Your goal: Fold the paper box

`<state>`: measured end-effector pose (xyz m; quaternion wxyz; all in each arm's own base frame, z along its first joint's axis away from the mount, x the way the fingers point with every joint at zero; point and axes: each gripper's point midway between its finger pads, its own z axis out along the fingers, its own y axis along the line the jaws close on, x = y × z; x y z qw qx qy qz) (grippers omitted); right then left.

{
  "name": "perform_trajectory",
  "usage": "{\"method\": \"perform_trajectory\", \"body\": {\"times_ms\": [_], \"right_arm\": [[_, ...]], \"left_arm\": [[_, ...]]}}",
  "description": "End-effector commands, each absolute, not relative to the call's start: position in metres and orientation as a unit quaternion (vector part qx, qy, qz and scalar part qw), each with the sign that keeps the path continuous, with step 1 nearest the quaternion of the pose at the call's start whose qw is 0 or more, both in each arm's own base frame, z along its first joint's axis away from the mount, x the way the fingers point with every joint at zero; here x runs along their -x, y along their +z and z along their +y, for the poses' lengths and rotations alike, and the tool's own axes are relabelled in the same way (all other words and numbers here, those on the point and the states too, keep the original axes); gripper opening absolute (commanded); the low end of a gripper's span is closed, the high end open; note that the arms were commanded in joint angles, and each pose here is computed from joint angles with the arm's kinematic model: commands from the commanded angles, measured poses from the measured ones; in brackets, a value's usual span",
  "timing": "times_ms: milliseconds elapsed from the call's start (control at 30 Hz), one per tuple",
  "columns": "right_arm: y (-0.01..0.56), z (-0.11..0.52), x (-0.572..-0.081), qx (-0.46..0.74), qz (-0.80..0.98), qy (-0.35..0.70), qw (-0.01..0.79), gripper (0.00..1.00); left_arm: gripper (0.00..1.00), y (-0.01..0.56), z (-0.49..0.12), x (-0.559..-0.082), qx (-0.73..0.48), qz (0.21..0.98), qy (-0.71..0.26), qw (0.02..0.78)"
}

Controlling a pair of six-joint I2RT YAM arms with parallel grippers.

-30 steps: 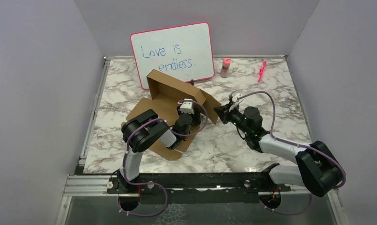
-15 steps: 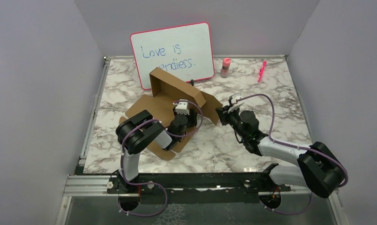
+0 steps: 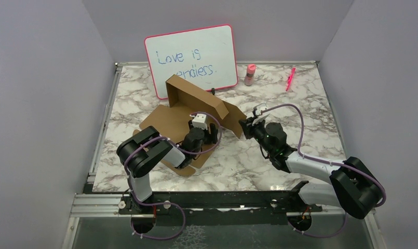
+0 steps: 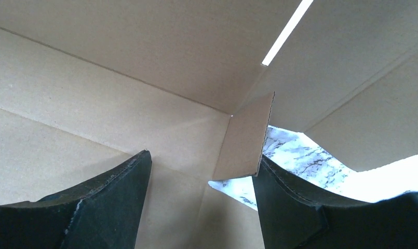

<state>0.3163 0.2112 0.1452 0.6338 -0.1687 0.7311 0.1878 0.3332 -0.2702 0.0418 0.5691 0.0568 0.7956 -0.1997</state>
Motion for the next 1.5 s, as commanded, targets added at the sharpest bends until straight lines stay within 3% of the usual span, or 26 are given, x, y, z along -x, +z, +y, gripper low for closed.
{"method": "perform_trajectory", "body": {"times_ms": [0,233,500,767,1200,1467], "right_arm": [[0.148,0.219,-0.315,0.184,0.726,0.2,0.632,0.11],[0.149,0.227,-0.308,0.184,0.73,0.227,0.618,0.11],[0.153,0.234,-0.295,0.171,0.738,0.239,0.607,0.12],[0.146,0.252,-0.284,0.143,0.751,0.269,0.585,0.16],[0.148,0.289,-0.283,0.134,0.758,0.297,0.565,0.4],[0.158,0.304,-0.281,0.124,0.749,0.339,0.555,0.48]], "left_arm": [[0.71,0.039,-0.268,-0.325,-0.061,0.804,-0.212,0.552],[0.67,0.02,-0.274,-0.321,-0.057,0.819,-0.221,0.527],[0.51,0.007,-0.279,-0.321,-0.046,0.828,-0.229,0.51],[0.48,0.005,-0.291,-0.32,-0.037,0.829,-0.255,0.497],[0.48,0.011,-0.299,-0.318,-0.045,0.824,-0.263,0.499],[0.48,0.011,-0.298,-0.318,-0.047,0.824,-0.261,0.501]]}}
